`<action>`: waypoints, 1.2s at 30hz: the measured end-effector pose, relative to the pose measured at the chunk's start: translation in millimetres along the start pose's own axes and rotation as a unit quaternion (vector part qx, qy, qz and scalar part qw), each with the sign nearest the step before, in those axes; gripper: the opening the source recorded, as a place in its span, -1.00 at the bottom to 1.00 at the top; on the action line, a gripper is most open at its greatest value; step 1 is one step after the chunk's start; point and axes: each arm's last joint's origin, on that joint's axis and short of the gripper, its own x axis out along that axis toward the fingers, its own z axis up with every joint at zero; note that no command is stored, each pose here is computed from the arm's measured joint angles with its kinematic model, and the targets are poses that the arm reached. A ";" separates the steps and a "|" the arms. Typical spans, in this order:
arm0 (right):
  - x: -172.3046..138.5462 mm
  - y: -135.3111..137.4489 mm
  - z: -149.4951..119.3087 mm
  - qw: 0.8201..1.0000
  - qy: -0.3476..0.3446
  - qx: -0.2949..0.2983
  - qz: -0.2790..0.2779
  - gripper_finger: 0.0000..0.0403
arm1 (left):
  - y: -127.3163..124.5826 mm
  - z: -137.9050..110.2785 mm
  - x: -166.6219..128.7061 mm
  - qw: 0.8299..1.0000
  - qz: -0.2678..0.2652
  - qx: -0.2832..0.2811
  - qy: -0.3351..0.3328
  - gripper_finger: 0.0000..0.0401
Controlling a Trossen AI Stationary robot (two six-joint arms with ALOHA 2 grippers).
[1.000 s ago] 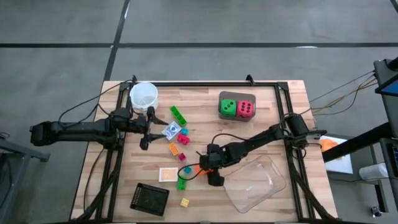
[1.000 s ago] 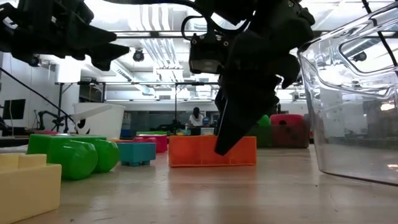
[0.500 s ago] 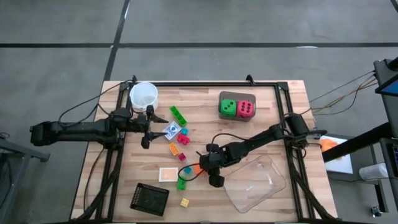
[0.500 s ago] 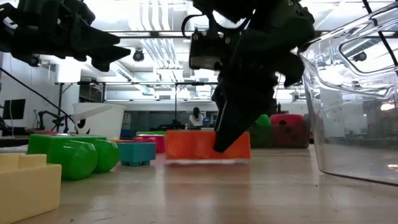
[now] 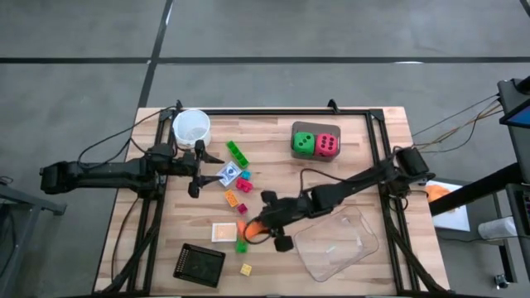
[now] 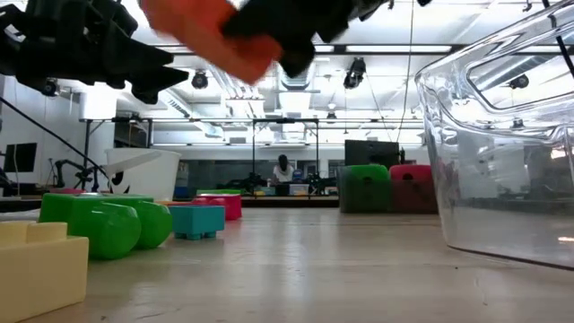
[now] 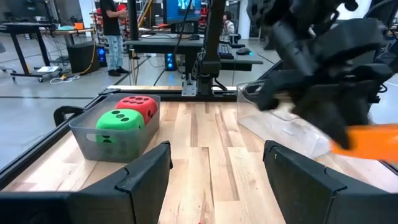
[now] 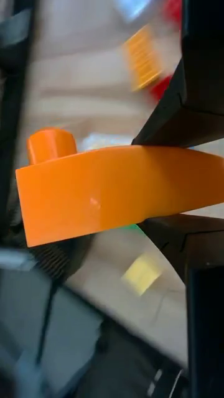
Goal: Pick & Place Toys
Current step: Put the orange game piece into the transparent bin
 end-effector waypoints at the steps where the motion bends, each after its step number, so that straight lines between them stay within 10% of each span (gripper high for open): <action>1: 1.5 3.0 -0.9 0.999 -0.029 -0.008 0.016 -0.35 | 0.0 -0.1 0.0 1.000 0.000 -0.001 0.000 0.27; 13: -19.3 34.7 -40.4 0.961 -0.255 -0.063 0.085 -0.35 | -0.5 -18.5 -2.1 1.000 0.005 -0.015 0.009 0.27; 27: -105.2 86.1 -48.8 0.998 -0.059 0.006 0.012 -0.35 | -0.6 -22.7 -2.8 1.000 0.009 -0.027 0.009 0.27; 36: -149.8 111.7 -73.6 0.986 0.119 0.099 -0.067 -0.35 | 0.3 -22.8 -2.8 0.999 0.023 -0.027 0.009 0.27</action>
